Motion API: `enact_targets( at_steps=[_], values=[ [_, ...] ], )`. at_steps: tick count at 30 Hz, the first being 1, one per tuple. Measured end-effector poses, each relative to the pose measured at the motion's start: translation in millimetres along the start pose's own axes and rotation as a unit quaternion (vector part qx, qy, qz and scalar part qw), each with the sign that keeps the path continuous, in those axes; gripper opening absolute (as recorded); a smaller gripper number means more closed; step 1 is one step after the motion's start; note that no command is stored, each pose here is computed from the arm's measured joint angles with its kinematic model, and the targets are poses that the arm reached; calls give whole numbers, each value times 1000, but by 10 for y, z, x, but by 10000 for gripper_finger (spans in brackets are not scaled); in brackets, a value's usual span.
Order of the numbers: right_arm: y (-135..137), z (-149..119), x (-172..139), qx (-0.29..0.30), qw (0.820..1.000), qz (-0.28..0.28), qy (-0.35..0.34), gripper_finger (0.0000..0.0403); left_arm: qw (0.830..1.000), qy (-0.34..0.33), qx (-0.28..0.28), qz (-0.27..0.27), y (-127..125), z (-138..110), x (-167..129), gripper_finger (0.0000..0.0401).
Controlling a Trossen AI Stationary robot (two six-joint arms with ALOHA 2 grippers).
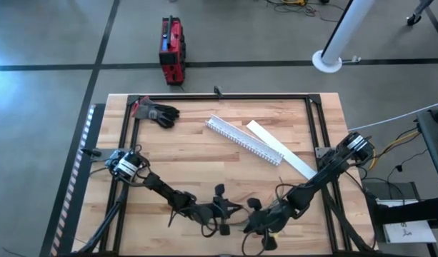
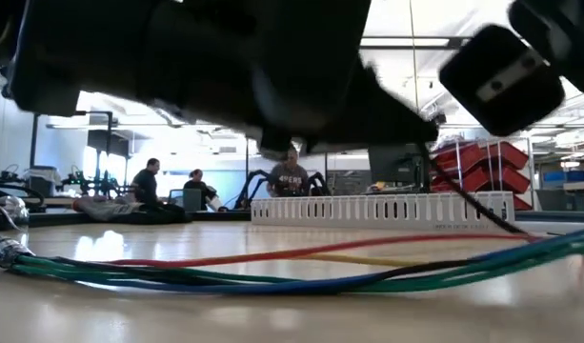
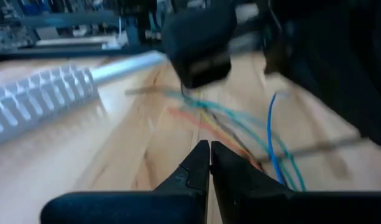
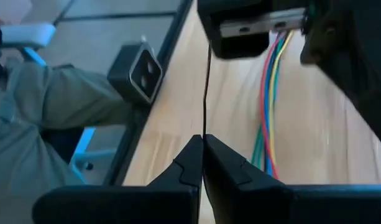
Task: Ziptie cables
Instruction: Wrap the cables together using the zip tie
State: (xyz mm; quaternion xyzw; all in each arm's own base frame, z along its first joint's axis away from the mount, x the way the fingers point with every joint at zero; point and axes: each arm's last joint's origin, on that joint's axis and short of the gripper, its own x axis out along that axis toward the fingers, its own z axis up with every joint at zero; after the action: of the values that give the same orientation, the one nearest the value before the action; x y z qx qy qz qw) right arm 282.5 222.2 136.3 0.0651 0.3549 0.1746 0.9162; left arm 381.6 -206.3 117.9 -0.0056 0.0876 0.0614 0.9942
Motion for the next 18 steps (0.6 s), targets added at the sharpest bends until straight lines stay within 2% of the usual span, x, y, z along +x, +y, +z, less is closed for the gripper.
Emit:
enact_targets(
  at_steps=[9,13,18],
  values=[
    [46,136,-22,-16,996,-15,-85,0,999,-46,-10,-6,-13,107,-5,0],
    [17,103,-36,56,989,-54,-123,0,999,-49,0,-6,-63,125,-27,0],
    [13,-3,-56,135,980,-31,-141,0,995,-59,51,64,-190,170,-123,0]
  ],
)
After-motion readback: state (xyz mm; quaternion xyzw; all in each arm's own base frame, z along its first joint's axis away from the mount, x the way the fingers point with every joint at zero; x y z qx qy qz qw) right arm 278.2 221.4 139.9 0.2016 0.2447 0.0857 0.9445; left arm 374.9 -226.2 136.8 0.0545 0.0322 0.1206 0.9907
